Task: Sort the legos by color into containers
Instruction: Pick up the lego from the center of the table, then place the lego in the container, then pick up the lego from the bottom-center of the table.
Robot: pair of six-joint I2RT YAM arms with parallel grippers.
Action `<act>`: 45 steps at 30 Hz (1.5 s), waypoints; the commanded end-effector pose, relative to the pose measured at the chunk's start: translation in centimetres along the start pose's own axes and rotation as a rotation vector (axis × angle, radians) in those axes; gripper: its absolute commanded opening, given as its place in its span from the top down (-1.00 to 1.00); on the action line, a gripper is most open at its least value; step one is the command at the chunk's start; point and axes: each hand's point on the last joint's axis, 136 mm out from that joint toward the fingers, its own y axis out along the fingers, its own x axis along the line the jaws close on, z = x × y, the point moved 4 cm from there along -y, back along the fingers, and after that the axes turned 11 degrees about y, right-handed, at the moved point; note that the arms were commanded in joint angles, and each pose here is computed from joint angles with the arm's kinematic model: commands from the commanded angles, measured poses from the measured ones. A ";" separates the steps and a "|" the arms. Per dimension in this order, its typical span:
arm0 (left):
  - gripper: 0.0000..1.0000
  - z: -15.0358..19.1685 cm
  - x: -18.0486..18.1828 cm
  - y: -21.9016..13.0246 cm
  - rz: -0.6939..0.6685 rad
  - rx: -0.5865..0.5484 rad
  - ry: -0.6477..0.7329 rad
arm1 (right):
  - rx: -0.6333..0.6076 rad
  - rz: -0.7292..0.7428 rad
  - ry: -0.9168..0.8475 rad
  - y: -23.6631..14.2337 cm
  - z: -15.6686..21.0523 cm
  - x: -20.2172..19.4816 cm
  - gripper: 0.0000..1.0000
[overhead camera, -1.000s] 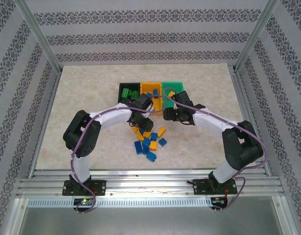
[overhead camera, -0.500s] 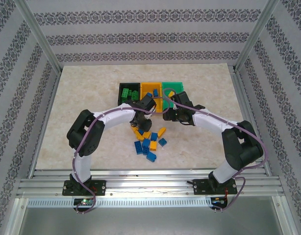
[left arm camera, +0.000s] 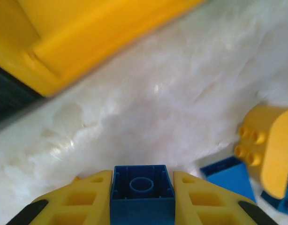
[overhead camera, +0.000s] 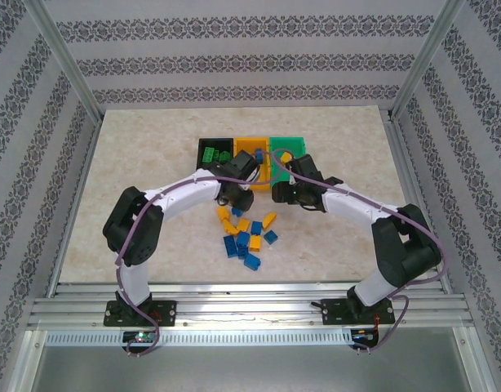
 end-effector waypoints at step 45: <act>-0.16 -1.8 4.7 -4.5 -0.039 -0.432 -0.210 | 0.268 -0.044 -0.277 0.3 13.6 1.8 -0.17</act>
